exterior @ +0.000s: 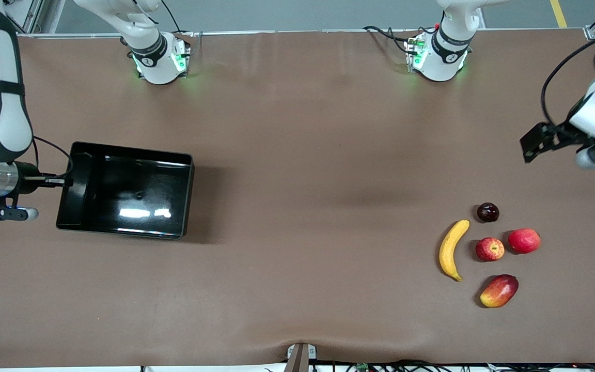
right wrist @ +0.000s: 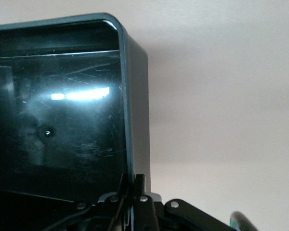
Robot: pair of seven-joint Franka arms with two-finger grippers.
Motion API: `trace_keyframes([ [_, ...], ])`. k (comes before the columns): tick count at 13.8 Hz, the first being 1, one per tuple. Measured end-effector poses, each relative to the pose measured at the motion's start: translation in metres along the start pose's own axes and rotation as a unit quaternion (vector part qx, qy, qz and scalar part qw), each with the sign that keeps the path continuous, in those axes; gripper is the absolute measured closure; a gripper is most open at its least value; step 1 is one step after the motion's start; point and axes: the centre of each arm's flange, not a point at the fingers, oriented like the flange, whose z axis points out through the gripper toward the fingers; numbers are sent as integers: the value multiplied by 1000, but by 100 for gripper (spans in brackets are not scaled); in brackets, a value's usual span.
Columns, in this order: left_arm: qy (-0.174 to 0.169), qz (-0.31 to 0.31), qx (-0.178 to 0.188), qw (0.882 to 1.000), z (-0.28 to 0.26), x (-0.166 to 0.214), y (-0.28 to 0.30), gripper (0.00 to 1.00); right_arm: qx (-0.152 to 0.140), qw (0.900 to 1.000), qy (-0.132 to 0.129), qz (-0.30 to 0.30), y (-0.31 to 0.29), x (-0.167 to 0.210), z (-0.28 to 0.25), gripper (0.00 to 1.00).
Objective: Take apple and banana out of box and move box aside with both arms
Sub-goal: 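Set the tray down and release it with the right gripper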
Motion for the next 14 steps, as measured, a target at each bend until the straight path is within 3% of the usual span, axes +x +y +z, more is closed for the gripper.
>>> trace_keyframes([
  [3, -13, -15, -25, 999, -21, -21, -9, 0, 5, 1000, 16, -4, 51, -7, 46, 94],
  [9, -14, -15, -25, 999, -28, -31, -2, 0, 5, 999, 23, -46, 96, -6, 98, 94],
  [11, -16, -17, -25, 999, -26, -31, -4, 0, 6, 998, 23, -51, 97, -5, 96, 79],
  [14, -20, -18, -25, 999, -22, -31, -5, 0, 13, 998, 11, -65, 85, 3, 59, 47],
])
